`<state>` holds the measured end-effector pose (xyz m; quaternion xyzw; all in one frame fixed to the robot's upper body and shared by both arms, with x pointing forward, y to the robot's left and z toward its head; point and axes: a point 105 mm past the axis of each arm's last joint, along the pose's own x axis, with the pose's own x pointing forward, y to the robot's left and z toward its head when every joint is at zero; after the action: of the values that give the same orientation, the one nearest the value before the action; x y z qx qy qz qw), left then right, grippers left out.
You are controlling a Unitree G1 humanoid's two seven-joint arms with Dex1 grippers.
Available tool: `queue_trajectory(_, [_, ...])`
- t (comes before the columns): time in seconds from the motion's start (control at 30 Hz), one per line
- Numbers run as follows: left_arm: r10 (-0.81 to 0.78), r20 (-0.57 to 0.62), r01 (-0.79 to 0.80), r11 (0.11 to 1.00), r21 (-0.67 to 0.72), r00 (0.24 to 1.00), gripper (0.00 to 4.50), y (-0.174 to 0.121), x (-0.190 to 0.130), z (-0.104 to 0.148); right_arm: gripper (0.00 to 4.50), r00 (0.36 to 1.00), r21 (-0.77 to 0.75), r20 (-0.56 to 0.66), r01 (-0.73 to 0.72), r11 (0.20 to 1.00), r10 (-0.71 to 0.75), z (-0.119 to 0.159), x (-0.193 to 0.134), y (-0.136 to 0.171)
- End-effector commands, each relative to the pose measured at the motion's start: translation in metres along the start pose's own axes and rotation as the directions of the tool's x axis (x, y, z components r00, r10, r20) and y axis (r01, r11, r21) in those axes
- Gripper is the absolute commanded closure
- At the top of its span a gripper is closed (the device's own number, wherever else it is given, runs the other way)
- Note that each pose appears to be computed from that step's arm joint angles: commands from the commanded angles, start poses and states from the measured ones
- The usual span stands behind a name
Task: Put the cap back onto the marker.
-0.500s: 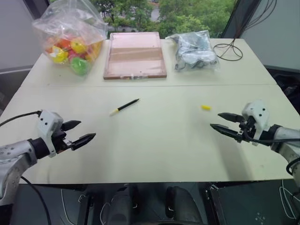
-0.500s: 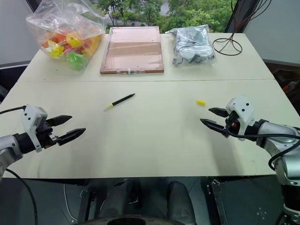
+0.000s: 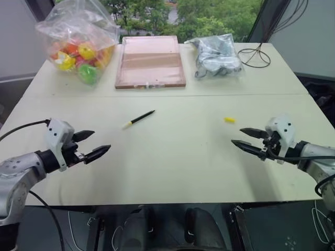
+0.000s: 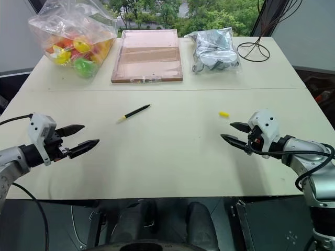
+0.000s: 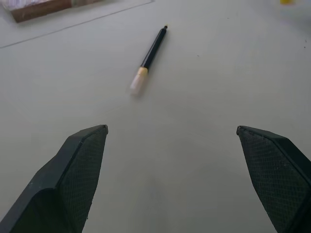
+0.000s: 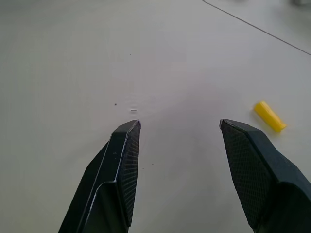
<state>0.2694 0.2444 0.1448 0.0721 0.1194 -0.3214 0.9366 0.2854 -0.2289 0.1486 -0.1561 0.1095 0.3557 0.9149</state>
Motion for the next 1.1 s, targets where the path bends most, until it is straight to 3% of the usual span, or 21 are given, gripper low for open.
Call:
queue_trajectory(0.03, [0.009,0.029,-0.010,0.999,0.034,1.000,0.05,0.002,-0.001,0.009,1.82,0.999,-0.048,0.033,0.003,0.999,-0.002,0.013,0.001,0.001])
queue_trajectory(0.43, [-0.060,0.028,0.057,0.994,0.091,0.998,0.05,0.007,0.010,0.017,1.82,0.997,-0.041,0.070,-0.009,0.999,0.012,0.023,0.007,0.006])
queue_trajectory(0.8, [-0.279,0.002,0.272,0.939,0.212,0.960,0.05,0.028,0.087,0.042,1.82,0.963,-0.102,0.232,-0.116,0.988,0.137,0.090,0.025,0.037])
queue_trajectory(0.97, [-0.327,-0.003,0.320,0.924,0.207,0.945,0.05,0.028,0.119,0.044,1.82,0.956,-0.091,0.263,-0.109,0.990,0.129,0.096,0.029,0.047])
queue_trajectory(1.1, [-0.350,0.022,0.341,0.922,0.185,0.936,0.05,0.023,0.139,0.049,1.82,0.963,-0.057,0.251,-0.091,0.994,0.102,0.084,0.032,0.050])
